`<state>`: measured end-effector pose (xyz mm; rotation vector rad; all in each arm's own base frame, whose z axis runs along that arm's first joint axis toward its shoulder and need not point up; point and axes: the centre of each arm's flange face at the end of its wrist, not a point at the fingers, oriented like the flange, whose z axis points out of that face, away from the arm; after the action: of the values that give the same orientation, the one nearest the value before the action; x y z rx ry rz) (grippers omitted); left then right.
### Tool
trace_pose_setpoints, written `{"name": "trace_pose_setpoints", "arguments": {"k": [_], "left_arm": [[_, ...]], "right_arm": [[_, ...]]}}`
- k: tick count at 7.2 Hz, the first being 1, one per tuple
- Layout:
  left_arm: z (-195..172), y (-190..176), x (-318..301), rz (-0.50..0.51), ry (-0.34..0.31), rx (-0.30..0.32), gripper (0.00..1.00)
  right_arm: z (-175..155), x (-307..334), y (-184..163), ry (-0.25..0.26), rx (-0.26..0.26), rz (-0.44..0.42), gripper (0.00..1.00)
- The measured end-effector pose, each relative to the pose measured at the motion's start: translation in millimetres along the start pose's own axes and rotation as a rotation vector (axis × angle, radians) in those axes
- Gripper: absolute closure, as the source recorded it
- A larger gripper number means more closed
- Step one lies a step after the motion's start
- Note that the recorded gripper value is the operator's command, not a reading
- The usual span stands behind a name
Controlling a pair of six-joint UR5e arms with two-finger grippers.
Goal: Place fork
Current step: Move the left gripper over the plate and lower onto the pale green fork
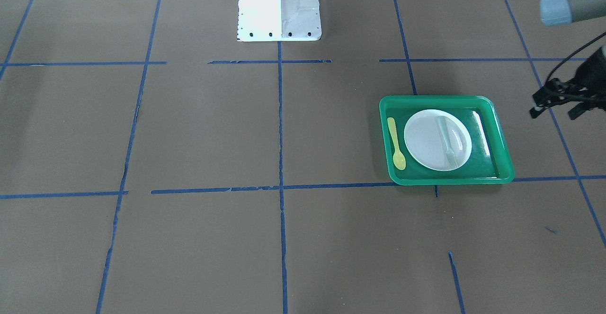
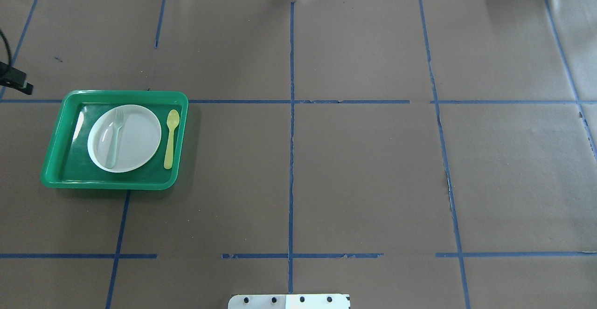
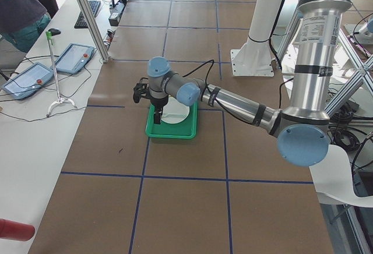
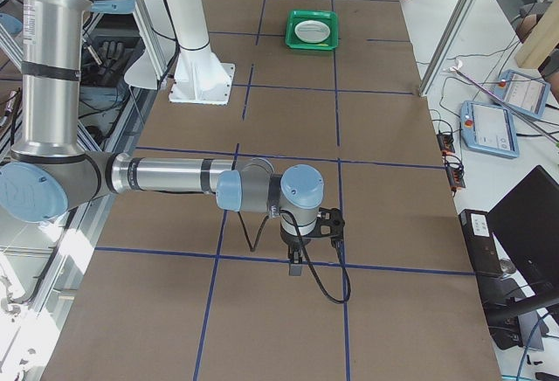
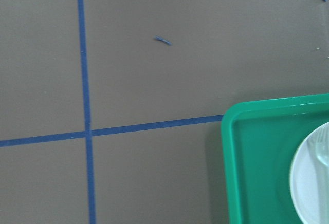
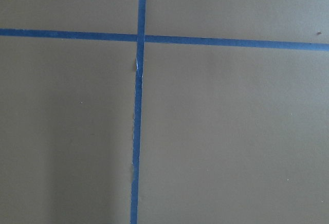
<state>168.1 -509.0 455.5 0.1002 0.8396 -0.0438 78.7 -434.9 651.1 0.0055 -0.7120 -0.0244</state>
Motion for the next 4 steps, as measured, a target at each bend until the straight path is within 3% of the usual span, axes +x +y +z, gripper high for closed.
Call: {"name": "trace_pose_setpoints", "arguments": {"k": [2,4], "left_arm": [[65.1,18.0,60.7,-0.034,0.008,0.007,0.00],[124.8,38.1,81.8,-0.017,0.006,-0.011,0.04]], "right_arm": [[0.0,0.0,0.0,0.000,0.000,0.000,0.00],[0.0,0.0,0.0,0.000,0.000,0.000,0.00]]}}
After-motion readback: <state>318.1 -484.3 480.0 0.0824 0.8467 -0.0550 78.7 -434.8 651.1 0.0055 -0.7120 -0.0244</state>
